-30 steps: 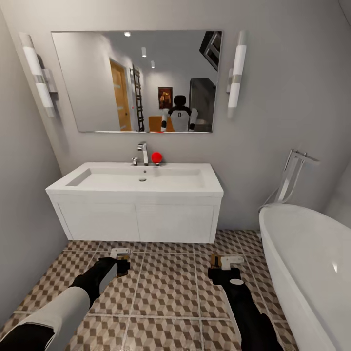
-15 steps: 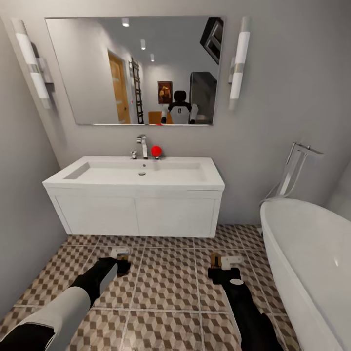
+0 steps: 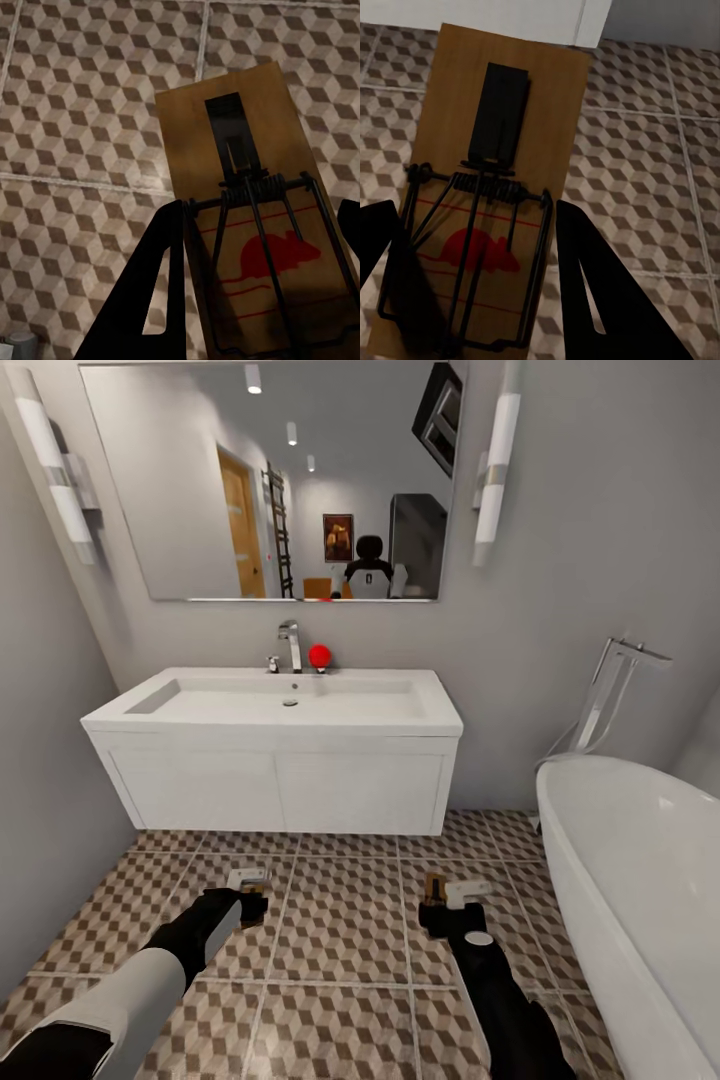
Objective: Take the four mousetraps from the cabinet in the bathroom and place them on the bathroom floor. Make sure all four end up on the same floor surface, and ensure that at least two of them are either under or directly next to the same bathroom sink.
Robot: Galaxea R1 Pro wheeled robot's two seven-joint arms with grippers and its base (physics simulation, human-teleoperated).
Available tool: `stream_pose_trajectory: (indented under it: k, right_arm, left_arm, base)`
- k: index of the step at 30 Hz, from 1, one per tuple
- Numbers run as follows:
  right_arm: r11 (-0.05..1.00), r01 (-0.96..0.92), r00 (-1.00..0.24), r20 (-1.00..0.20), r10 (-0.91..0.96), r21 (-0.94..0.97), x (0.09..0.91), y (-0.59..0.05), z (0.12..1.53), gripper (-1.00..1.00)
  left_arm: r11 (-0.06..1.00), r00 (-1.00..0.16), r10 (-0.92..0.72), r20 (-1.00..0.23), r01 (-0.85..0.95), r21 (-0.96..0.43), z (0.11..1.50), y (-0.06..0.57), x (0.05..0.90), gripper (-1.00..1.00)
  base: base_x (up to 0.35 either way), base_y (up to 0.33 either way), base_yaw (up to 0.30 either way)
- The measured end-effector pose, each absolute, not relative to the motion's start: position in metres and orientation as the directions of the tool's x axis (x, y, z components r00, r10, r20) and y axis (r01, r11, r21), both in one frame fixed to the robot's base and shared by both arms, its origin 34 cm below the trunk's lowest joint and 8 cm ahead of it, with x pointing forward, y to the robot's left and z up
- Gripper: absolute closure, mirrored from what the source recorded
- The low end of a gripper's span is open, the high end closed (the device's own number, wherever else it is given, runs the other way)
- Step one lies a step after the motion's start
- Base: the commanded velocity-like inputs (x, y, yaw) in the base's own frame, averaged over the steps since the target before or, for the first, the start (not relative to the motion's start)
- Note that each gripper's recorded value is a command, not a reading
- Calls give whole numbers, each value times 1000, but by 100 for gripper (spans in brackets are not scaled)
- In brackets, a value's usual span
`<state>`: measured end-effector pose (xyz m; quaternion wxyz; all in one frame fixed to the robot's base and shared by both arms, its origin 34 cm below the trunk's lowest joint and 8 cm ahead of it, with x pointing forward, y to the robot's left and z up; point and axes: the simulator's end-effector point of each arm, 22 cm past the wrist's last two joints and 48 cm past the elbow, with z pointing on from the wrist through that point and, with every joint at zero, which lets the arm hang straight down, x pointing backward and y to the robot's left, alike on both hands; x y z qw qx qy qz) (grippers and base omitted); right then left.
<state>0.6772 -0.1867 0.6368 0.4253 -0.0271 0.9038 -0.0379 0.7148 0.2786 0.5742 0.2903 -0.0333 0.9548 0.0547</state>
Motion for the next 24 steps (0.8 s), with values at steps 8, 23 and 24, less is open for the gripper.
stream_pose_trajectory:
  k: [8,23,24]
  right_arm:
    - [996,-24,-638,-765,-86,-91,675,-184,616,100]
    - [996,-22,-634,-769,-84,-90,672,-184,579,100]
    - [996,-23,-635,-768,-84,-90,672,-184,576,100]
  left_arm:
    - [992,-836,-31,-548,-94,87,551,279,711,100]
    - [993,-849,-32,-528,-88,82,508,272,702,100]
    - [993,-850,-31,-526,-86,80,505,271,701,100]
  base:
    - [0,0,0]
    - [0,0,0]
    - [0,0,0]
